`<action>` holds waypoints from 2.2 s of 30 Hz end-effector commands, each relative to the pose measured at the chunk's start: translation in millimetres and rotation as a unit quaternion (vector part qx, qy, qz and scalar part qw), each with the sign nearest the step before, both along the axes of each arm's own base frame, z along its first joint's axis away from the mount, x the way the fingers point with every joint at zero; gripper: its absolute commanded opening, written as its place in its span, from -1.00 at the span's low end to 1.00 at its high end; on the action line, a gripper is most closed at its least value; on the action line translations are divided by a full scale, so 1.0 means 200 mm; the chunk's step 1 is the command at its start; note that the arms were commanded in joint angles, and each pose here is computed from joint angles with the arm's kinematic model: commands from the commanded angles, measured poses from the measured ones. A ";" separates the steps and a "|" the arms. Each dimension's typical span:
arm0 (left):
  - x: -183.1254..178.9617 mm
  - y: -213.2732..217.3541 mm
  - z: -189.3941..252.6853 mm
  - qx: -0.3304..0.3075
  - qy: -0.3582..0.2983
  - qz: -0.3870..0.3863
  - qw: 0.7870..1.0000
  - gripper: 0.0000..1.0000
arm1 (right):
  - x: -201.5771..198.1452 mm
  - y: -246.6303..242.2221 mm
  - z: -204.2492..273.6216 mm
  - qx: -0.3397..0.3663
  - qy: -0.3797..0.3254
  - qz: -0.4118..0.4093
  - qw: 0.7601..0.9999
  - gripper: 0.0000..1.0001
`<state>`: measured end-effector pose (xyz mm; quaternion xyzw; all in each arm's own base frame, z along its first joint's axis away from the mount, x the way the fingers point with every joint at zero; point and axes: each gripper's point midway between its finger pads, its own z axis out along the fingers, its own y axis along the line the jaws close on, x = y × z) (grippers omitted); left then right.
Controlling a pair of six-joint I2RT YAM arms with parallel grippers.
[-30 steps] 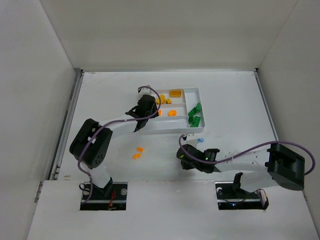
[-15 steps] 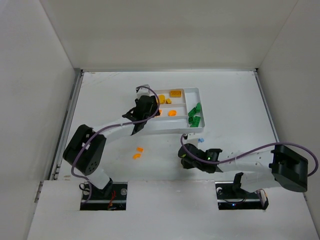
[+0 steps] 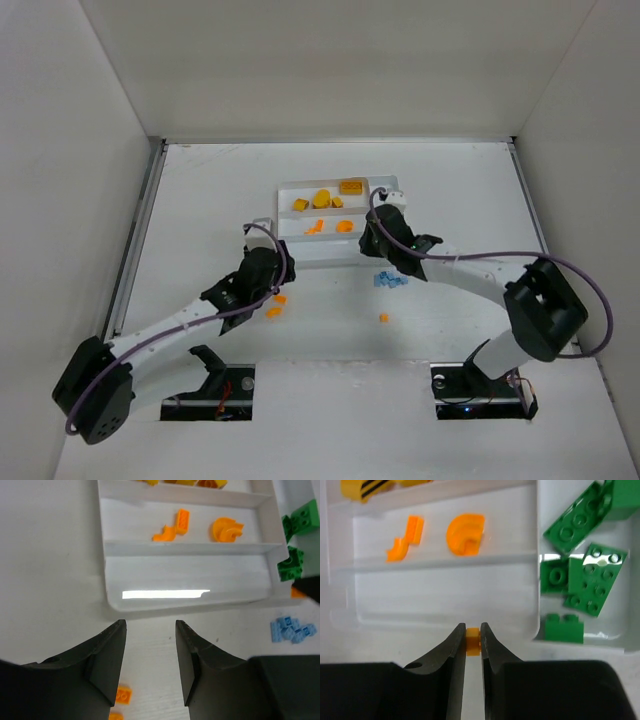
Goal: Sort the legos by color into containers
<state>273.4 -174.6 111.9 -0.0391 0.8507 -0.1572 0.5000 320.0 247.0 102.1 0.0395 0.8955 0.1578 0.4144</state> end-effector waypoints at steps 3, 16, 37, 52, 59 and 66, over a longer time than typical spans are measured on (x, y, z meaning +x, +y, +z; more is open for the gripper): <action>-0.20 0.16 -0.12 0.046 0.027 0.031 0.998 -0.17 | 0.36 -0.02 0.06 0.011 -0.038 -0.033 0.999 -0.60; -0.40 0.16 -0.27 0.082 0.081 0.050 0.992 -0.14 | 0.61 0.01 0.05 -0.001 -0.050 -0.041 0.998 -0.46; -0.37 0.05 -0.32 0.132 0.083 0.027 0.987 0.08 | 0.27 0.03 0.19 0.027 -0.070 -0.016 0.997 0.17; -0.31 0.05 -0.42 0.144 0.103 0.016 0.984 -0.08 | -0.18 -0.16 -0.07 0.013 -0.016 -0.032 0.999 0.12; -0.30 0.04 -0.43 0.143 0.106 0.009 0.984 -0.26 | -0.36 -0.26 -0.14 0.011 0.006 -0.050 0.999 0.12; -0.29 0.03 -0.40 0.134 0.098 0.008 0.986 -0.54 | -0.56 -0.31 -0.25 -0.024 0.058 -0.045 0.997 0.13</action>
